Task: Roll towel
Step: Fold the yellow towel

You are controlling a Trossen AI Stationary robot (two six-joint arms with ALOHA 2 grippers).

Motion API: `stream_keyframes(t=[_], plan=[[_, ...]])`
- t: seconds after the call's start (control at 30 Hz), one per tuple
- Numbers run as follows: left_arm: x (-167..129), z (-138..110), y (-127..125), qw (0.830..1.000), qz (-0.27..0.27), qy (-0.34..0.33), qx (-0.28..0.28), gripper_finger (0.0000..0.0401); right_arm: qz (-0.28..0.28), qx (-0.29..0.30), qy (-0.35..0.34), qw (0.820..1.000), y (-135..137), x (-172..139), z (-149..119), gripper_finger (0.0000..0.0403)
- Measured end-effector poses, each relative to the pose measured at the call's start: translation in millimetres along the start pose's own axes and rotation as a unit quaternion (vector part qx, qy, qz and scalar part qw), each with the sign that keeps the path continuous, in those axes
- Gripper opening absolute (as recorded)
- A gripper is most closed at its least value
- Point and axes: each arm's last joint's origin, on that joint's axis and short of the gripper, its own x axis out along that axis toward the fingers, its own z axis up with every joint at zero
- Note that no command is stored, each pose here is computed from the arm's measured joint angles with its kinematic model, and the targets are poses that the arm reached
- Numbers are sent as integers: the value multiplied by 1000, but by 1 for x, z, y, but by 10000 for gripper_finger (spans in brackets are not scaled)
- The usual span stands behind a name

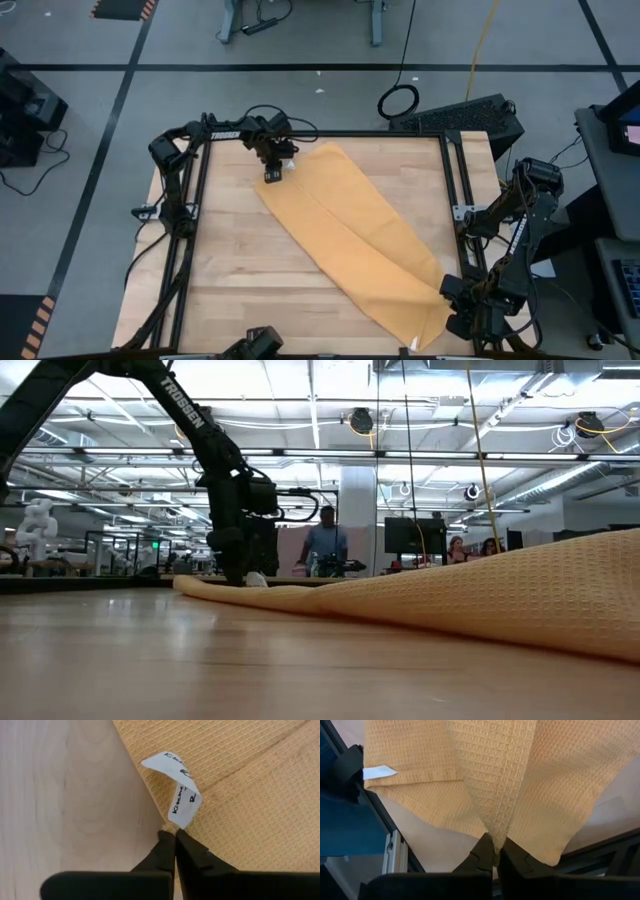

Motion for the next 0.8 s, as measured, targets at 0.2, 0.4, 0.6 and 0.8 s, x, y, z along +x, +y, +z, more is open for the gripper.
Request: stream_keyframes(t=[0.2,0.4,0.6,0.8], plan=[[-7,-1,-2,1000,11,4,0,3,2,-1,-13,1000,0,0,1,0],[-38,-4,-10,999,32,1,-23,7,2,10,-13,1000,0,0,1,0],[-65,-8,-36,999,35,-15,-27,3,6,15,-11,1000,1,0,1,0],[-85,-7,-77,998,26,-55,-31,3,0,10,-9,1000,0,0,1,0]])
